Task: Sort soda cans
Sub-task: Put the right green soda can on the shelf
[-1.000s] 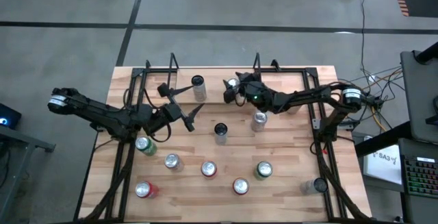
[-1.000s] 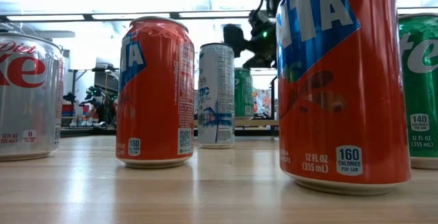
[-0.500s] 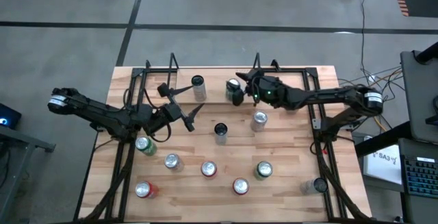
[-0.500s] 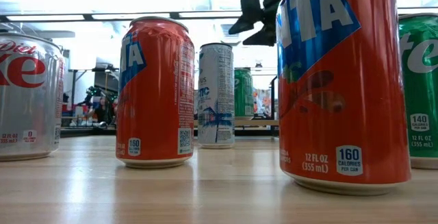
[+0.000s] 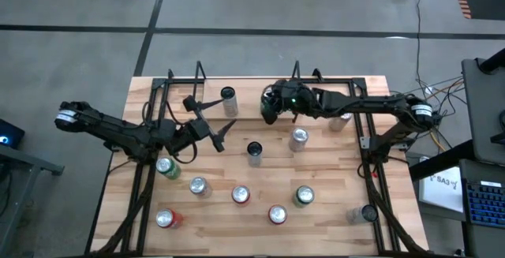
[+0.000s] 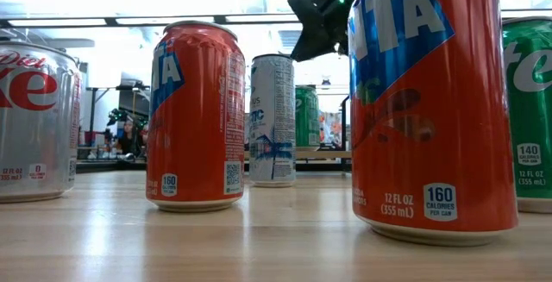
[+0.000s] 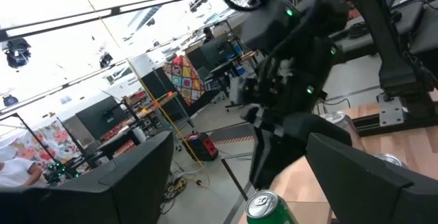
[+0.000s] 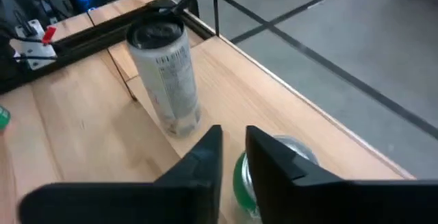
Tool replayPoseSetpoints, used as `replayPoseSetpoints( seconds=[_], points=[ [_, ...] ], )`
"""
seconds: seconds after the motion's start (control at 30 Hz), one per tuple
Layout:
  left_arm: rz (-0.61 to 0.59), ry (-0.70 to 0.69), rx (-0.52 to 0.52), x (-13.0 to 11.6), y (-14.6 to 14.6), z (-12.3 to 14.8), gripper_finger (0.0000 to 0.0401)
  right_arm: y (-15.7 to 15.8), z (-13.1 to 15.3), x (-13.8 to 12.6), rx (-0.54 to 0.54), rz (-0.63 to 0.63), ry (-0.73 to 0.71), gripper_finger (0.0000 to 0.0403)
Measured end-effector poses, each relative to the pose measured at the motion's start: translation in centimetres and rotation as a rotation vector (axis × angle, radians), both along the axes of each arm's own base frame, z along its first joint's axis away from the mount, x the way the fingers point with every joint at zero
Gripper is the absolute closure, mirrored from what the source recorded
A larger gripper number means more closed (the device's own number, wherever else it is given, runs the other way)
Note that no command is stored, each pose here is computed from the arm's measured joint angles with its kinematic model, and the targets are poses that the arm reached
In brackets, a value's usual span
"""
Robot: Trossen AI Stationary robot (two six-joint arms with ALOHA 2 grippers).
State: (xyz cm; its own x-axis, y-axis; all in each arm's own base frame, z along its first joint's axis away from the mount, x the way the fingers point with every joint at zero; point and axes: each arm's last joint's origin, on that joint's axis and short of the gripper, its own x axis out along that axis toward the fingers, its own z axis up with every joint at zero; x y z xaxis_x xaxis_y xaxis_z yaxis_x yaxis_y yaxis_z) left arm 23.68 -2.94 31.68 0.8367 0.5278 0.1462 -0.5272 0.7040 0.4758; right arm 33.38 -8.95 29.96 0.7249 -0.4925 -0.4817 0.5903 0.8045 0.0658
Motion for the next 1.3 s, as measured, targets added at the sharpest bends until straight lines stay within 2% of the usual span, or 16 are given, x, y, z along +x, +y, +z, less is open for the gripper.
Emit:
replayPoseSetpoints(
  seconds=[0.2,0.4,1.03,1.3],
  points=[
    [0.0,0.001,0.0,0.0,0.0,0.0,0.0079,-0.1,1.1,0.5,0.009,0.016,0.139,0.0392],
    [0.001,0.003,0.0,0.0,0.0,-0.1,0.0079,-0.1,1.2,0.3,0.028,0.006,0.206,0.0394],
    [0.003,0.004,0.001,0.0,0.1,-0.1,0.0079,-0.9,-1.9,1.3,0.054,-0.004,0.324,0.0394],
    [0.003,0.005,0.001,0.0,0.1,-0.2,0.0079,-1.0,-2.1,0.5,0.042,-0.04,0.402,0.0394]
  ],
)
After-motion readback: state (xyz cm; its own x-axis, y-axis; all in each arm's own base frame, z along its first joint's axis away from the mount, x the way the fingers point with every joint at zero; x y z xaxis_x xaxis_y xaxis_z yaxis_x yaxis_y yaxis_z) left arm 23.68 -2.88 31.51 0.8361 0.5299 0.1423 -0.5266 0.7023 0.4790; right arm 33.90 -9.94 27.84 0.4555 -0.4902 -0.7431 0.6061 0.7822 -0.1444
